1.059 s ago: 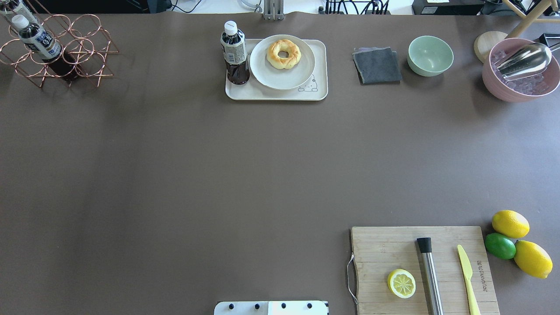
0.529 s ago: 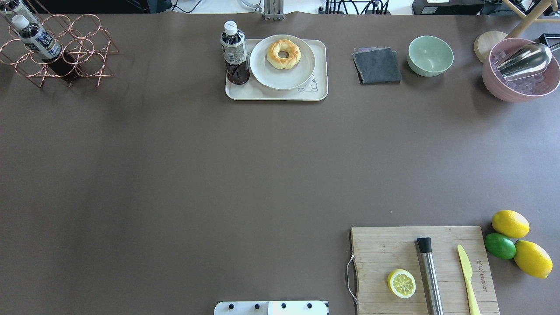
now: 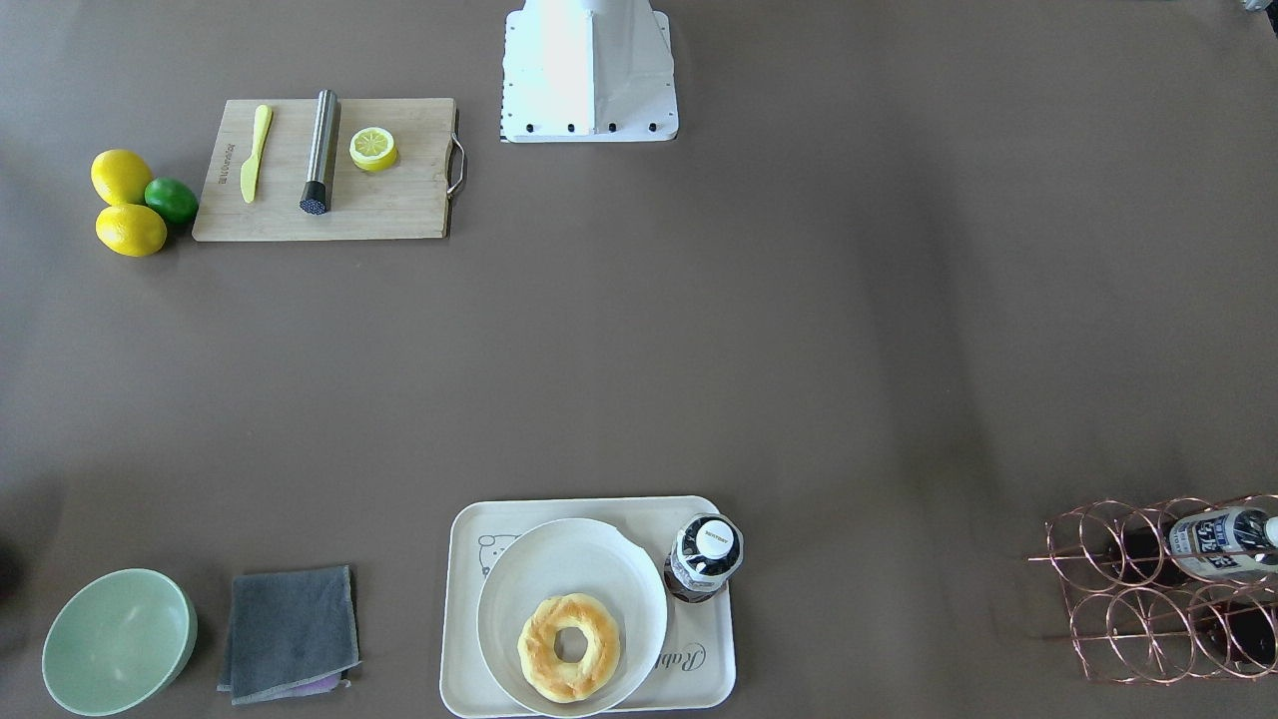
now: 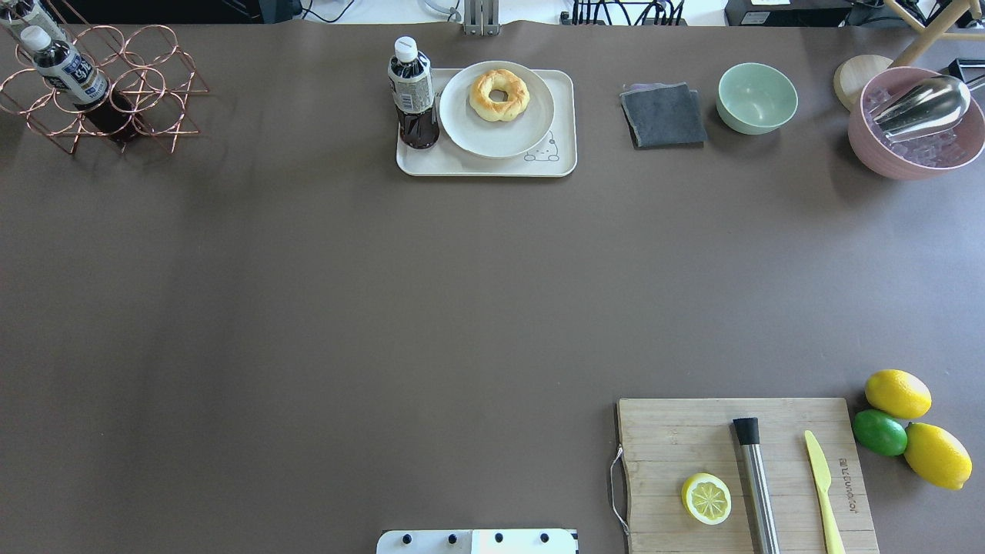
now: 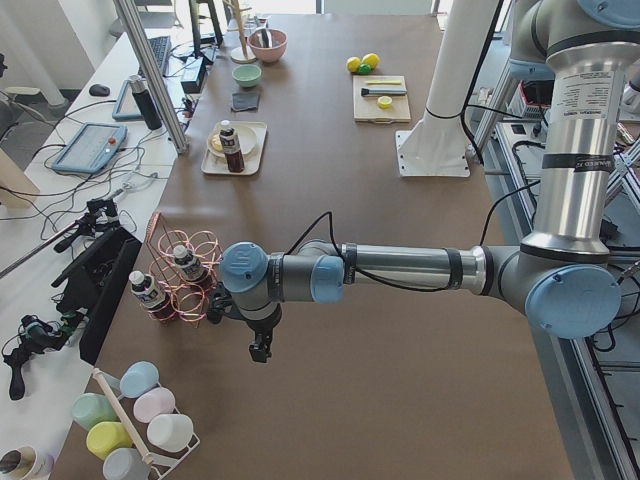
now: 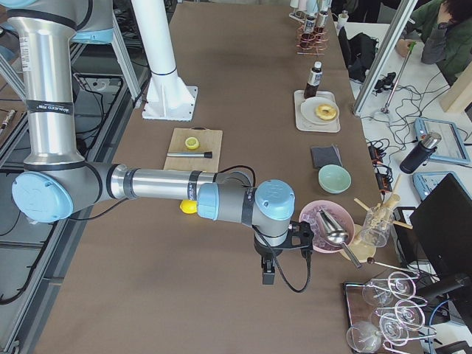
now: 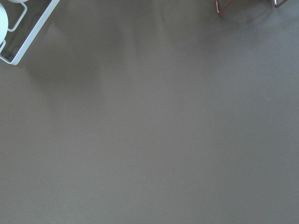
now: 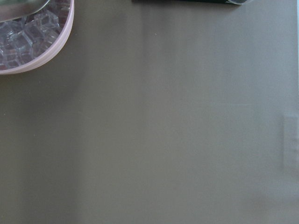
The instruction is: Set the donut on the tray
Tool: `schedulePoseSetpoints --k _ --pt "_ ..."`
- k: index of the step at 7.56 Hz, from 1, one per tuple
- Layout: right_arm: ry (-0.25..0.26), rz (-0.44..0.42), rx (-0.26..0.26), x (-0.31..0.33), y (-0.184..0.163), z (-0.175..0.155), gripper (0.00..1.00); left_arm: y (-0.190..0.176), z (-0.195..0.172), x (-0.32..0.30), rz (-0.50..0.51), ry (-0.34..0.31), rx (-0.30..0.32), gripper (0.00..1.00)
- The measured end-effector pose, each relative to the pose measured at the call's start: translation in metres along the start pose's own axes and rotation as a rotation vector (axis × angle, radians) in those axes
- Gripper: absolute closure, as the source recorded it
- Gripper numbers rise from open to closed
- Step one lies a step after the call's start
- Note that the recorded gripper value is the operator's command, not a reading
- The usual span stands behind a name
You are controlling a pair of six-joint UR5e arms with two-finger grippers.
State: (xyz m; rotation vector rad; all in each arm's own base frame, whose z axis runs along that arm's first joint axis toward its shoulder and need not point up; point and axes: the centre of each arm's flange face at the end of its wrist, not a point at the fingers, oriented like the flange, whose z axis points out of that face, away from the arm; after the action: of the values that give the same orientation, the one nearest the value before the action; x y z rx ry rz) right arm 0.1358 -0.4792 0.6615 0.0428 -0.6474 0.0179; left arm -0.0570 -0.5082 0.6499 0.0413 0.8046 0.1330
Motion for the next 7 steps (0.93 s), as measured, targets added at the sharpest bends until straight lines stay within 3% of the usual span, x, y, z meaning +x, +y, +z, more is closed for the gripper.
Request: schedulePoseSetpoints --k 7 --pt "-0.001 -0.01 -0.001 0.0 0.0006 0.0003 0.0 0.0079 0.0009 -0.0021 -0.004 0.0 0.0 0.01"
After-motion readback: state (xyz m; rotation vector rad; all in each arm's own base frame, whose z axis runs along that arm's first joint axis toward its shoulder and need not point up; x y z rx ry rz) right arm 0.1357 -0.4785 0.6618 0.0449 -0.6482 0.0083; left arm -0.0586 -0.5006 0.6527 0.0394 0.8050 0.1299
